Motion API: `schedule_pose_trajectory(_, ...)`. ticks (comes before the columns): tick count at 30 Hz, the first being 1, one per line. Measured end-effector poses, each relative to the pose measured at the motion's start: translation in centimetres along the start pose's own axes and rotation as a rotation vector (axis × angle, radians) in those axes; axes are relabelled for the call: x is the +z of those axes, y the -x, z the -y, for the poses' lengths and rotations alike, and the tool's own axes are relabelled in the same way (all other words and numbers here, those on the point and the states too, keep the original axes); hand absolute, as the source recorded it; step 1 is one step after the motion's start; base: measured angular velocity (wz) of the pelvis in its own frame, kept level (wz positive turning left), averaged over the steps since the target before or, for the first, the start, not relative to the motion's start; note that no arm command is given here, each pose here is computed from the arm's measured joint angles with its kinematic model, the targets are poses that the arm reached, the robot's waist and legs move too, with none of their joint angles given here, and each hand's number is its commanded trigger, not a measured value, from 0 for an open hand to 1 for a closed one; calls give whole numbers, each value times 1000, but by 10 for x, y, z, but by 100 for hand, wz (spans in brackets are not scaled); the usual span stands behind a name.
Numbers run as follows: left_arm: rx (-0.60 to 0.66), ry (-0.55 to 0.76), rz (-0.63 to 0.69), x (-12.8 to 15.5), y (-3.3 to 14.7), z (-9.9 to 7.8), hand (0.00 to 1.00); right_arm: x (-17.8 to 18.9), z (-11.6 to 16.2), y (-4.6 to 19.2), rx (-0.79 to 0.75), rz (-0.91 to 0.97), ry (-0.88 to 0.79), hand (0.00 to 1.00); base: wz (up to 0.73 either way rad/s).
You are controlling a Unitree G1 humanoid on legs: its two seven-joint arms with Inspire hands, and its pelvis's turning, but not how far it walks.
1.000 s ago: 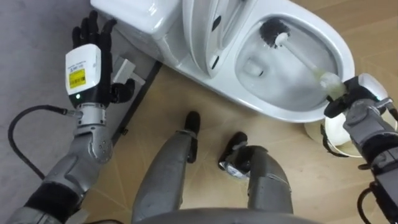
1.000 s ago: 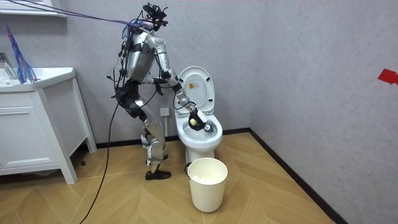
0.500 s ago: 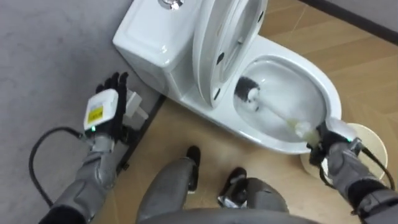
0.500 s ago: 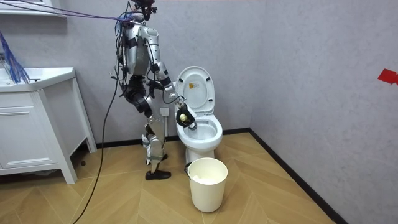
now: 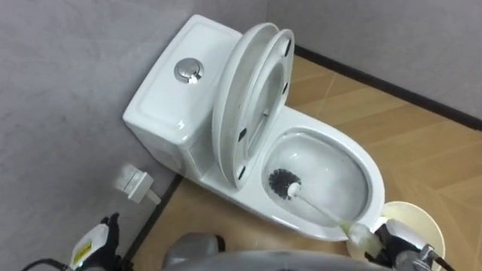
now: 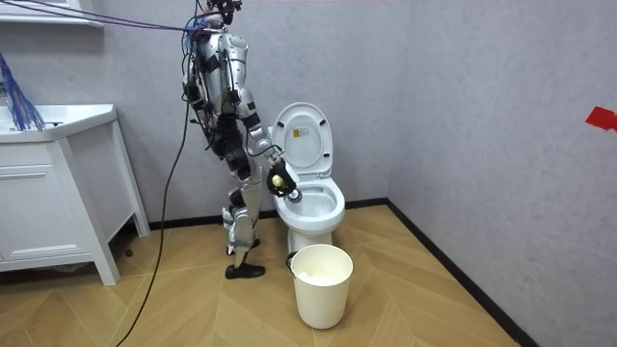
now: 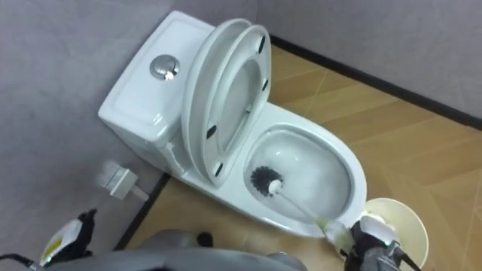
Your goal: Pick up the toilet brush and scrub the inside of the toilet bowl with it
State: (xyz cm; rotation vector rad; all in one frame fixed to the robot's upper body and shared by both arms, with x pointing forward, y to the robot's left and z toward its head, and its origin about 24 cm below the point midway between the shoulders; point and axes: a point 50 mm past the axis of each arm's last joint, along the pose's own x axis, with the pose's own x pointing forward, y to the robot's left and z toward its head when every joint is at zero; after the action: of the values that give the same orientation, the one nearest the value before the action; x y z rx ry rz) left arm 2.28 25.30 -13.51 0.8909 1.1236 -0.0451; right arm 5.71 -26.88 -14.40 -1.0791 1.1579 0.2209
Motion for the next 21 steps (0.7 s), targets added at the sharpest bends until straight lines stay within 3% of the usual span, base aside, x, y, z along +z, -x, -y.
schedule_pose_trajectory(11, -150, 215, -196, -19, 0, 25, 0, 16, -1, -2, -49, -5, -271, 100, -10)
schedule_pose_trajectory(21, -172, 267, -211, -9, -8, 25, 0, 14, 16, 2, -256, -29, -492, 100, -30)
